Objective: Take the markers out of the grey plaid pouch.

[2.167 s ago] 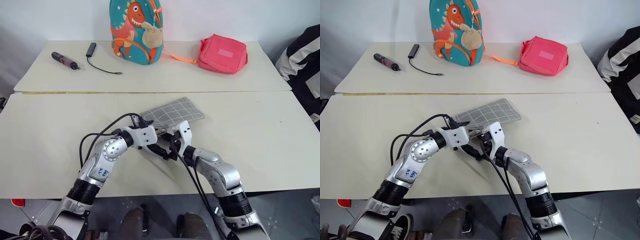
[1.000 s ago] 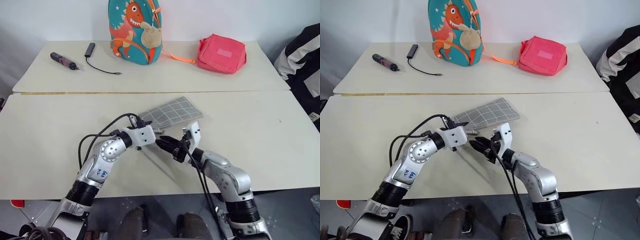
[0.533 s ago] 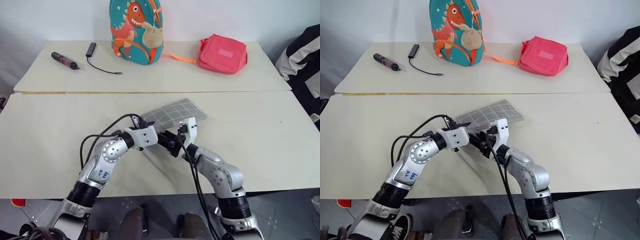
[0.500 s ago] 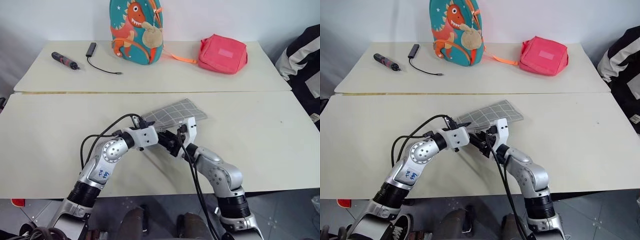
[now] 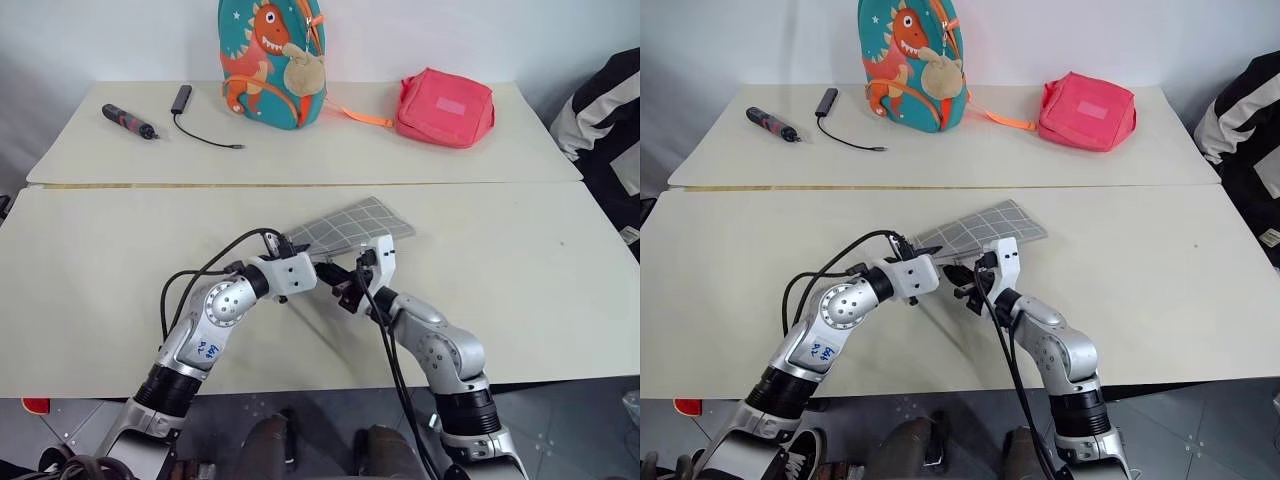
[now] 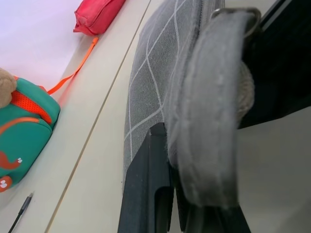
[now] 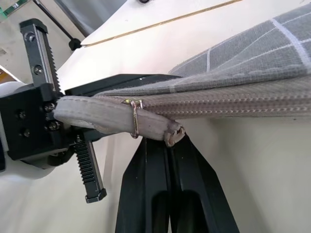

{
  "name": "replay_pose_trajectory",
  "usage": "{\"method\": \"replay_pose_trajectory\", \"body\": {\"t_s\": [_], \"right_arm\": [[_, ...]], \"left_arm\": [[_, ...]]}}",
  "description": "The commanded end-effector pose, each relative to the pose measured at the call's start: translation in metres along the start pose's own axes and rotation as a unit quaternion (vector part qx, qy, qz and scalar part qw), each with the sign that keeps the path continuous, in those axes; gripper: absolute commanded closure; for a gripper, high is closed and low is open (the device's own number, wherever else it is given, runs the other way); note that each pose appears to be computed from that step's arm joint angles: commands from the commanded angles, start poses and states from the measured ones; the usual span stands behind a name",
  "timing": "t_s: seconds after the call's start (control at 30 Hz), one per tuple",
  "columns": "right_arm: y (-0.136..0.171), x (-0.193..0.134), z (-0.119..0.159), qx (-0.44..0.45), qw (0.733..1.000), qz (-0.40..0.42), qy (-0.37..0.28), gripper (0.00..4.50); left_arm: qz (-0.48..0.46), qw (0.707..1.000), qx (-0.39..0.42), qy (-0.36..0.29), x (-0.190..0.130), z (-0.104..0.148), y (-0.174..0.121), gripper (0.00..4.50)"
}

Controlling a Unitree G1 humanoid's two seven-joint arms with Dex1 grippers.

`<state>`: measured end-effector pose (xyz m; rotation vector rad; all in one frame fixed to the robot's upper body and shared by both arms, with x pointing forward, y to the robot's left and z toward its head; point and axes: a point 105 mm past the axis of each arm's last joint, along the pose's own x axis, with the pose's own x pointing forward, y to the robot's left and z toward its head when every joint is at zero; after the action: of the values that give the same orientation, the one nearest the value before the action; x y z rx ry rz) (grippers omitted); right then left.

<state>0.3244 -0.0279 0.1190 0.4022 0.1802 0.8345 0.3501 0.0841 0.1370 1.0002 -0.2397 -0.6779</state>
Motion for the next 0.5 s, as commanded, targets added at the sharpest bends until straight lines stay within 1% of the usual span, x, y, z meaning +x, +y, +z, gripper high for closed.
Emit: {"method": "replay_pose_trajectory", "body": {"t_s": [0.03, 0.2, 0.5], "right_arm": [[0.000, -0.010, 0.009, -0.010, 1.000, 0.004, -0.017, 4.46], [-0.021, -0.034, 0.022, -0.005, 0.999, -0.036, -0.029, 4.46], [-0.031, -0.043, 0.032, -0.024, 0.998, -0.052, -0.032, 4.46]], "left_arm": [[0.007, 1.000, 0.010, -0.015, -0.003, 0.009, 0.004, 4.50], [0.014, 1.000, 0.010, -0.008, -0.009, 0.004, 0.009, 4.50], [0.019, 1.000, 0.012, 0.005, -0.014, -0.007, 0.013, 4.50]]}}
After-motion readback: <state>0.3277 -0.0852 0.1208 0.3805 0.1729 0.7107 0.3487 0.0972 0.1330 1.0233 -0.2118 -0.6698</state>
